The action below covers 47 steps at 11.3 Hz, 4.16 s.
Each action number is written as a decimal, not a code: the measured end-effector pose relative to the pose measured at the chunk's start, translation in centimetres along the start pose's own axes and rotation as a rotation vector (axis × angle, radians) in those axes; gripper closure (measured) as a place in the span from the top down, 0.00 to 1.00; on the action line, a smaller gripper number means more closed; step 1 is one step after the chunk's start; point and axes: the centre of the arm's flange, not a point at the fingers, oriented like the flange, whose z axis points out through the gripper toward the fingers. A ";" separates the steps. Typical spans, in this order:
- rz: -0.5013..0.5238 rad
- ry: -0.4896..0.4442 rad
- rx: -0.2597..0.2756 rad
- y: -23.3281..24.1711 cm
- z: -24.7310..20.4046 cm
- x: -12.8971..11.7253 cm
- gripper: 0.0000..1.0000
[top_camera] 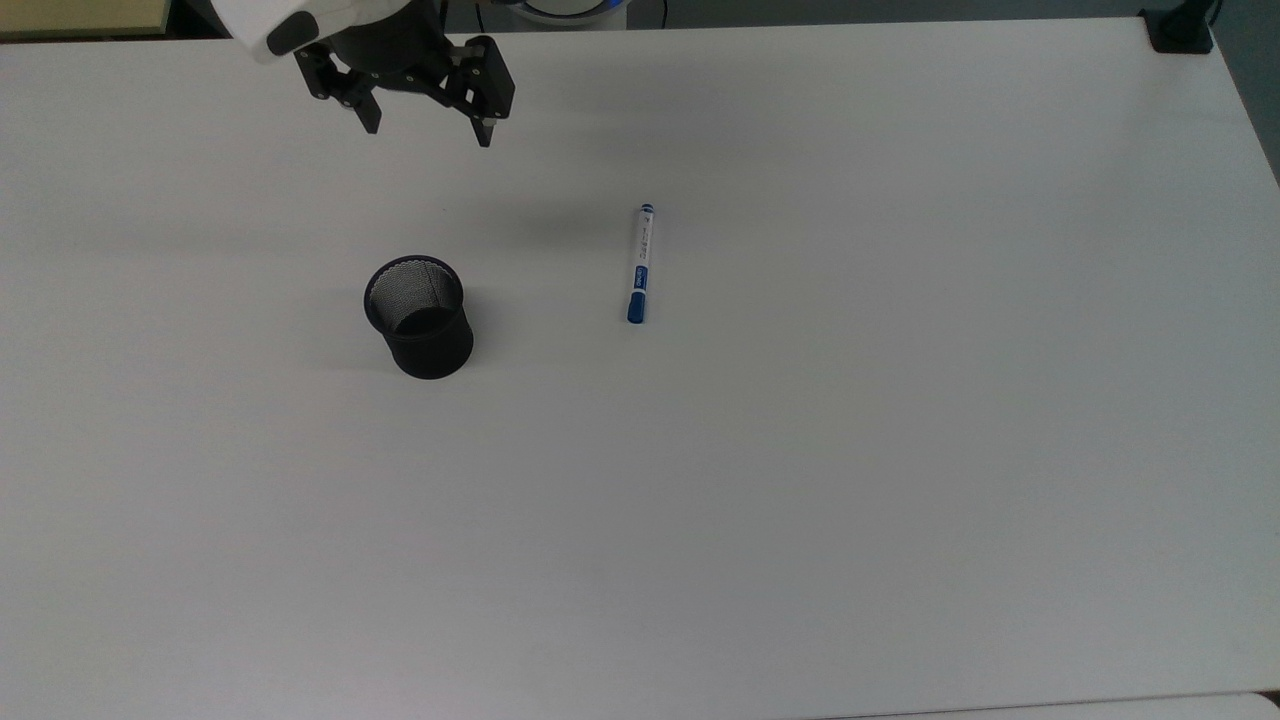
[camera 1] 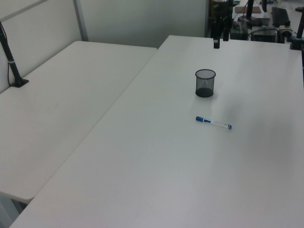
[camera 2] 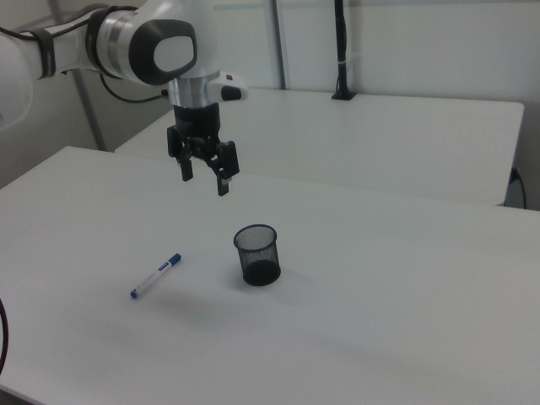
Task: Insert the marker
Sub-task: 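Move the gripper down to the blue-capped marker and grasp it, then lift the marker and carry it over the black mesh cup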
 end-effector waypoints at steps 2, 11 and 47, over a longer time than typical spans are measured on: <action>-0.019 -0.020 -0.002 -0.8 1.0 0.1 1.00; -0.203 -0.264 -0.119 -13.7 19.9 2.6 0.91; 0.143 0.311 -0.068 5.7 5.4 8.7 0.17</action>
